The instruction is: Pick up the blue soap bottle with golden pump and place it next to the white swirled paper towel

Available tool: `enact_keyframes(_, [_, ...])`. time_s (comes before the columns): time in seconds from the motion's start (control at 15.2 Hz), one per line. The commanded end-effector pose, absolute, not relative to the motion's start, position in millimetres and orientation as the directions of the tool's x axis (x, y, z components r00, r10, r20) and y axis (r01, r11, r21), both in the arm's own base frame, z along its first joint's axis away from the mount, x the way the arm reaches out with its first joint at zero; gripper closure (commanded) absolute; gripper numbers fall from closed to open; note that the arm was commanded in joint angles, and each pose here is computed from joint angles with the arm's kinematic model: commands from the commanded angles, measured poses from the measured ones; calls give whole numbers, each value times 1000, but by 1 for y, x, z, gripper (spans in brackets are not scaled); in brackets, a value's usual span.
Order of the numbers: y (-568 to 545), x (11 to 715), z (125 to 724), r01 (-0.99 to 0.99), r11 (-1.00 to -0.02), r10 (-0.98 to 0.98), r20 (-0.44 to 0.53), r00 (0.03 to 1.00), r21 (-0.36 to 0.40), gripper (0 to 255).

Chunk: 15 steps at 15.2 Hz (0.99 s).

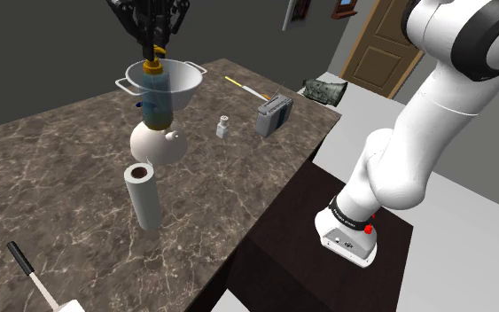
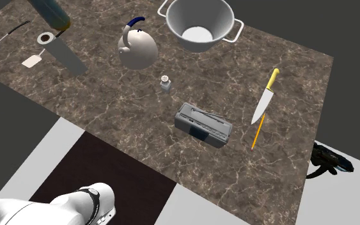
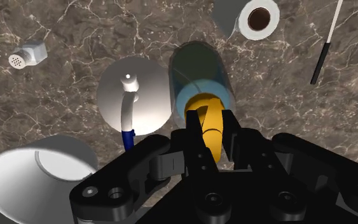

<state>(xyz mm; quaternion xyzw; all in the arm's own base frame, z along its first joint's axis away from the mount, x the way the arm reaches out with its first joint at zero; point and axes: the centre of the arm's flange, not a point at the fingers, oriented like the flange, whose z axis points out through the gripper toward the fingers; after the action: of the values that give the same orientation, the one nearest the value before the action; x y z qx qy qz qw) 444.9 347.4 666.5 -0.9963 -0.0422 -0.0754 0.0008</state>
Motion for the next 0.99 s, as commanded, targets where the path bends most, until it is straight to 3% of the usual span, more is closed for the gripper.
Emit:
enact_keyframes(0.0, [350, 444, 657, 83, -997, 83, 151, 985, 4, 255])
enact_keyframes(0.92, [350, 444, 583, 83, -997, 83, 151, 985, 4, 255])
